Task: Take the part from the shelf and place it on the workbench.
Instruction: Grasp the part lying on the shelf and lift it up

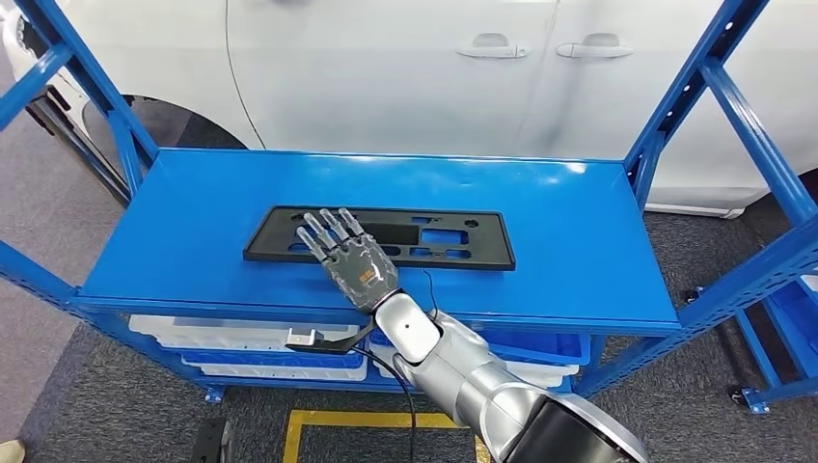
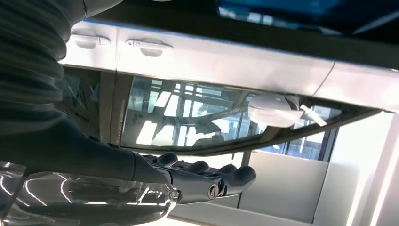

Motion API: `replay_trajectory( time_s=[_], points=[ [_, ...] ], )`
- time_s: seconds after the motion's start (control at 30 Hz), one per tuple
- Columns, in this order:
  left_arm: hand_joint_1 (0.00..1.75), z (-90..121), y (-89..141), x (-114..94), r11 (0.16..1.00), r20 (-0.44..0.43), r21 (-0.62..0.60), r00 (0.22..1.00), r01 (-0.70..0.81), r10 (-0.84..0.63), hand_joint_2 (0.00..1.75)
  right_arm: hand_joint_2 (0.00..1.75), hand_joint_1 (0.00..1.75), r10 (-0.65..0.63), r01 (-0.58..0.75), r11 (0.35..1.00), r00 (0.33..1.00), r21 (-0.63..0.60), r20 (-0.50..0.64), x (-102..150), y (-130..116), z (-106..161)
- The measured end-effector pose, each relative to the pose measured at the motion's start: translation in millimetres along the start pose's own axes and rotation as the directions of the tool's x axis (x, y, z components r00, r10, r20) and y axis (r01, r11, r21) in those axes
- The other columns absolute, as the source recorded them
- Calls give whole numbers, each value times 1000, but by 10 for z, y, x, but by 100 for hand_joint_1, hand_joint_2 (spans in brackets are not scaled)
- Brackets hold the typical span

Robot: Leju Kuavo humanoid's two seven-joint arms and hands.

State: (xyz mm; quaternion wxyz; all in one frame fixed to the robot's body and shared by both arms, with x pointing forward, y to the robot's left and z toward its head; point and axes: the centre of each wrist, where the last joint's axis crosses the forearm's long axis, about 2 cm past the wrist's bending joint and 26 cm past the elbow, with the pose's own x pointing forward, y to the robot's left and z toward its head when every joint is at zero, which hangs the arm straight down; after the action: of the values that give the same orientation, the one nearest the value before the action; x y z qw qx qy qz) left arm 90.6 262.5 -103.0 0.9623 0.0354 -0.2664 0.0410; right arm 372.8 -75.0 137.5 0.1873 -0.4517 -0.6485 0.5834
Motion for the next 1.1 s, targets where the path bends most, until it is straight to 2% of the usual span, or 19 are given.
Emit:
replay_trajectory(
  time_s=[0.4, 1.1],
  points=[
    [0, 2, -14, -1, 1000, 3, -5, 1000, -1, 1, 0, 175, 0, 11, -11, 999, 1000, 34, -12, 5, 9, 0],
    [0, 3, -12, -4, 1000, 5, -5, 1000, -1, 1, 0, 175, 0, 36, -38, 998, 999, 58, 40, 96, 41, 42]
  ],
)
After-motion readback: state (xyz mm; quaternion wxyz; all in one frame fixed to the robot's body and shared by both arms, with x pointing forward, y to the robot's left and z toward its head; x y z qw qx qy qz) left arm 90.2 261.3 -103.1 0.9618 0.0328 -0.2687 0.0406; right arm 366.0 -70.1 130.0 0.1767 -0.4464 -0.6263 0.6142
